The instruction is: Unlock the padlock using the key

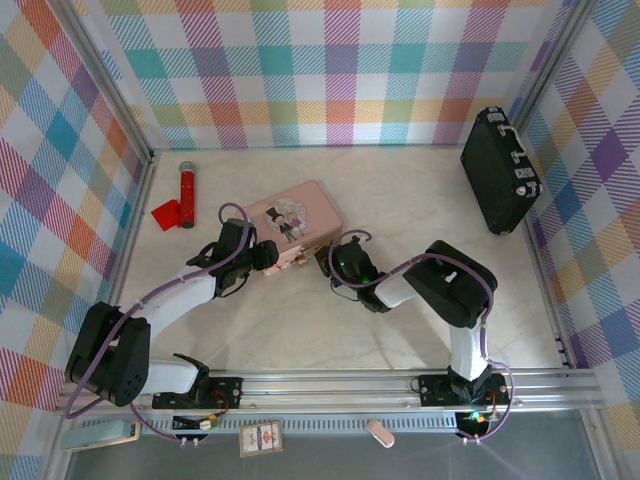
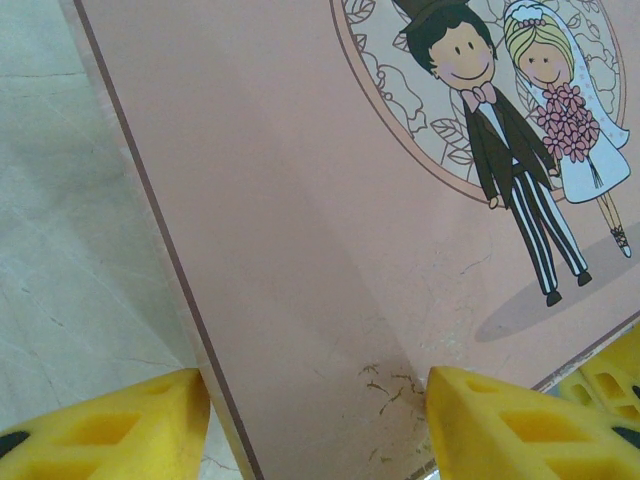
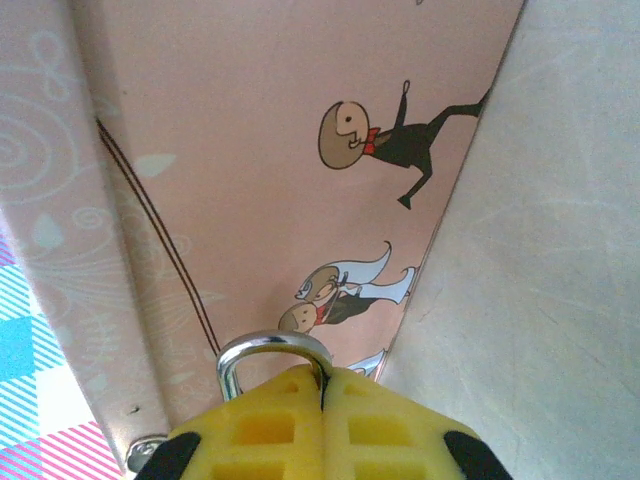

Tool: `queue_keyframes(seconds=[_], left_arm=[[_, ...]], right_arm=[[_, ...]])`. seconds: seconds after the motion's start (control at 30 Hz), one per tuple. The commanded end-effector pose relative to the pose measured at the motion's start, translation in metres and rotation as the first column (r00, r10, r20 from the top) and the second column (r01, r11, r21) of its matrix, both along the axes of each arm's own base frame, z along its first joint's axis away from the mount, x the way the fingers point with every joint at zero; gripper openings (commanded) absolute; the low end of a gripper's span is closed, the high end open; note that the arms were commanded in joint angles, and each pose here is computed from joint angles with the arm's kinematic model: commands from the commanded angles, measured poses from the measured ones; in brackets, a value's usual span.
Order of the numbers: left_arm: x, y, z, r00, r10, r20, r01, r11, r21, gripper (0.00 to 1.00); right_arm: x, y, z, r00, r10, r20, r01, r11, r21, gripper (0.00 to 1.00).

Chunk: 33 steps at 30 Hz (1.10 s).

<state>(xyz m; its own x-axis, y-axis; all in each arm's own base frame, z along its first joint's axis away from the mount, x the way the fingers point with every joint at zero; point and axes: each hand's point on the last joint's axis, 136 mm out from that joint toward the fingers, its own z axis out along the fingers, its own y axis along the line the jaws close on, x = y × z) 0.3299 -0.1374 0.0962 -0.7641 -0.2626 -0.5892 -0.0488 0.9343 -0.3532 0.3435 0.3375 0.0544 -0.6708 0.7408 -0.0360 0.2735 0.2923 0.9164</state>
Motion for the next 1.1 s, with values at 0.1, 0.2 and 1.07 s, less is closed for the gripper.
queue_keyframes(seconds=[0.1,0.2,1.07], left_arm=[[-0.012,-0.008,-0.014,0.996,-0.052,-0.070,0.053,0.998,0.022,0.58],[-0.013,-0.009,-0.015,0.996,-0.054,-0.072,0.056,0.998,0.020,0.58],[-0.013,-0.008,-0.014,0.996,-0.057,-0.071,0.059,0.998,0.025,0.59]], right_arm=[[0.001,-0.017,-0.002,0.999,-0.039,0.010,0.039,0.998,-0.045,0.00],[0.001,-0.016,-0.002,0.999,-0.036,0.010,0.037,0.998,-0.046,0.00],[0.009,-0.026,0.007,0.999,-0.014,0.050,0.015,0.999,-0.036,0.00]])
